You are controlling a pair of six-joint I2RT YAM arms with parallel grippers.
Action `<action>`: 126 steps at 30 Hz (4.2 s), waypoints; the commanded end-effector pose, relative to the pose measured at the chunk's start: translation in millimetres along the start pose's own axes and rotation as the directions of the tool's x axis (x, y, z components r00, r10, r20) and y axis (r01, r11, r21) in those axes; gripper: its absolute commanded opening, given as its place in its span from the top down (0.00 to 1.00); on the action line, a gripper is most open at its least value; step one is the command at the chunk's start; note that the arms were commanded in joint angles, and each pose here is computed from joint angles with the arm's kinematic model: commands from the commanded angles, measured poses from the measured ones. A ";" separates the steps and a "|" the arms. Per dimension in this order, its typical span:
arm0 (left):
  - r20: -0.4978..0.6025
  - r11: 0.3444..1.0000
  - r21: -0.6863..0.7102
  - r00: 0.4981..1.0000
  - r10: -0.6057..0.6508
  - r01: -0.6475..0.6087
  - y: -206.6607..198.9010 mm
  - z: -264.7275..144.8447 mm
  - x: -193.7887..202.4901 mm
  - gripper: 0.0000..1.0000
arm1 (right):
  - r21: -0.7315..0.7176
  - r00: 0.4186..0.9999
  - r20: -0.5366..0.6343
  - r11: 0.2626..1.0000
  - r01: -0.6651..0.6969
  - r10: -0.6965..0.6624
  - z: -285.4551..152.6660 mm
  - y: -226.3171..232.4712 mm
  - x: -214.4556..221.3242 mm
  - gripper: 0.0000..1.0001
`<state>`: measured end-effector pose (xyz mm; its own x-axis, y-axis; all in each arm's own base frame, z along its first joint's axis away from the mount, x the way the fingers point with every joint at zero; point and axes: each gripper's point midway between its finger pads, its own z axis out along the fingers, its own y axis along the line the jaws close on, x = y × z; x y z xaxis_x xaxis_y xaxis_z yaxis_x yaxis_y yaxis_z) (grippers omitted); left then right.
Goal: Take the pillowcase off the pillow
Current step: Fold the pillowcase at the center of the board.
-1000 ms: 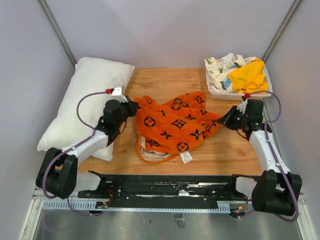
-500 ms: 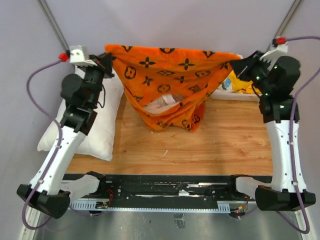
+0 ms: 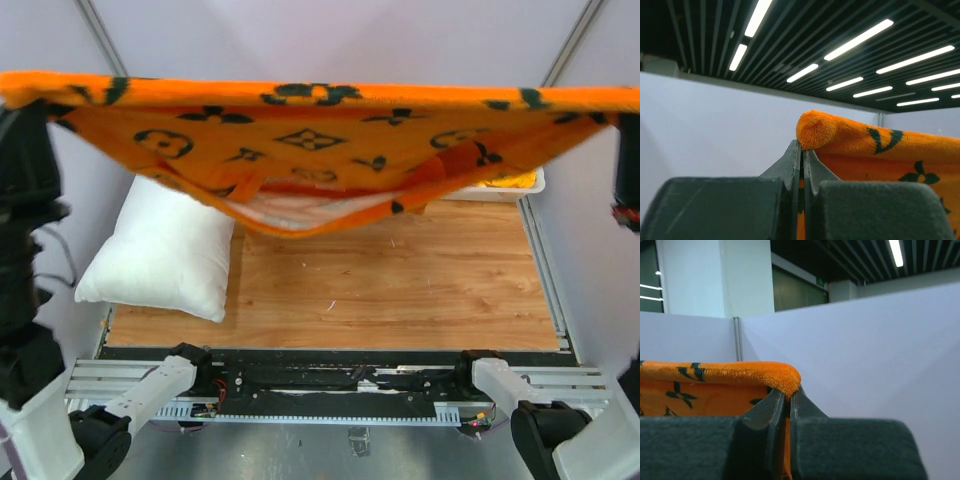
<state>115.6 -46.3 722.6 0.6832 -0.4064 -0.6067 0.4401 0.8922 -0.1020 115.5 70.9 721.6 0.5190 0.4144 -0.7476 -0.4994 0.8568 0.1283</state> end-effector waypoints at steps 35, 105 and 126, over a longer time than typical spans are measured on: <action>-0.504 0.940 -0.203 0.852 0.139 -0.273 171.5 70.4 380.8 1.00 | 0.245 0.894 -0.442 0.969 0.042 0.072 125.5 -223.2 335.0 0.99; -0.603 0.559 -0.796 0.226 -0.765 -0.233 85.6 -392.5 442.0 1.00 | 0.707 0.272 -0.686 0.706 0.034 0.675 -268.6 -151.1 468.4 0.99; -0.499 0.450 -0.741 -0.039 -0.866 -0.499 71.9 -479.9 461.4 1.00 | 0.807 -0.038 -0.529 0.517 0.285 0.848 -385.1 -140.0 513.9 0.99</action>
<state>187.4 -70.7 59.7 -0.6655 -0.6777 -0.3129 -0.5848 0.7339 -0.3456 197.7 53.8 81.1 -0.8132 0.5180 -0.2654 0.3793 0.8175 0.4334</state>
